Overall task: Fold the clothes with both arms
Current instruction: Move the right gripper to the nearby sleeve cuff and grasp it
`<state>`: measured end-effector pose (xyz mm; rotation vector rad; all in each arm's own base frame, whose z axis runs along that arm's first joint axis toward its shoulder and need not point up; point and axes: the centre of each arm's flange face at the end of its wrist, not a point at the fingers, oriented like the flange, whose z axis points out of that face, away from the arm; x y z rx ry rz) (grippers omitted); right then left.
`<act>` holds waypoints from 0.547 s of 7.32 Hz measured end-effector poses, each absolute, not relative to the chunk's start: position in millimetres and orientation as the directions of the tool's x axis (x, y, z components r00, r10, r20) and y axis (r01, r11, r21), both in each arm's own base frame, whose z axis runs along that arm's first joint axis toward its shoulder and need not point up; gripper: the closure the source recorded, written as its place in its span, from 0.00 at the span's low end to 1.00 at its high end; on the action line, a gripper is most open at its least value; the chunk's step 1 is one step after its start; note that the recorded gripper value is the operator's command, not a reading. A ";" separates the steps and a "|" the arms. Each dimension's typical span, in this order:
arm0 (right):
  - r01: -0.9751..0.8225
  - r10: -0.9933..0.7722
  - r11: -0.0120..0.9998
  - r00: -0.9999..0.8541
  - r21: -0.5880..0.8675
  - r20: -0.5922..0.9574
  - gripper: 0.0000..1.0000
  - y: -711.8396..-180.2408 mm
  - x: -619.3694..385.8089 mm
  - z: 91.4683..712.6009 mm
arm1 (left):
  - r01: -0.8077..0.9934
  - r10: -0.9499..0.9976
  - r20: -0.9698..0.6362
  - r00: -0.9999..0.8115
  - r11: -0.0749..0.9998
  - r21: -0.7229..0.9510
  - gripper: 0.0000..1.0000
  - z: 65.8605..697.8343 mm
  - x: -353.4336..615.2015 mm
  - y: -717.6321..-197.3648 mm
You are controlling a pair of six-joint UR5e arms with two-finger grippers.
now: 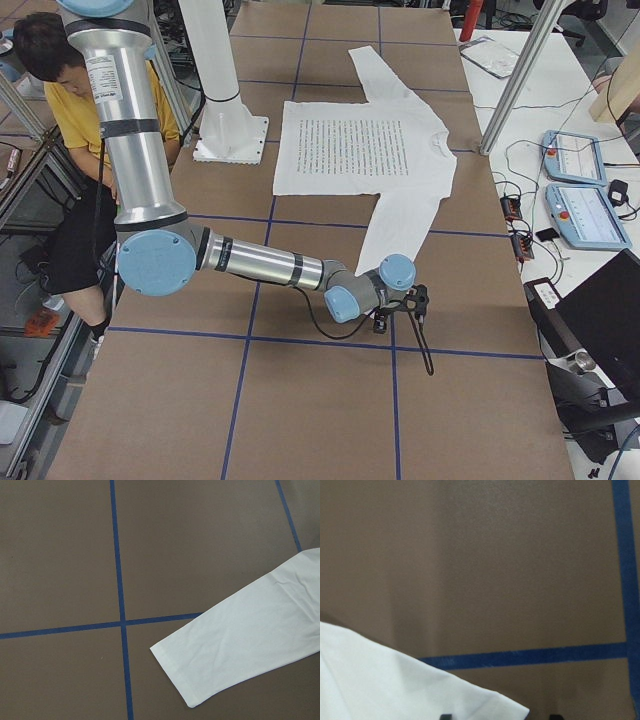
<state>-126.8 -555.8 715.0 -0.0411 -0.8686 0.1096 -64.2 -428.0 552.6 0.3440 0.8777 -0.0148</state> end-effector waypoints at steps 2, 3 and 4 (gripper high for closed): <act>-0.077 0.113 0.994 0.642 -0.083 0.758 1.00 -555.7 -128.3 715.9 | 0.153 0.127 -0.756 0.642 0.945 0.289 0.00 552.6 -64.2 -427.9; -0.076 0.109 0.994 0.641 -0.079 0.760 1.00 -557.1 -129.1 713.7 | 0.153 0.127 -0.756 0.642 0.945 0.289 0.00 552.6 -64.2 -428.0; -0.074 0.104 0.995 0.637 -0.074 0.763 1.00 -558.7 -129.9 709.8 | 0.153 0.126 -0.756 0.642 0.945 0.288 0.00 552.6 -64.2 -427.9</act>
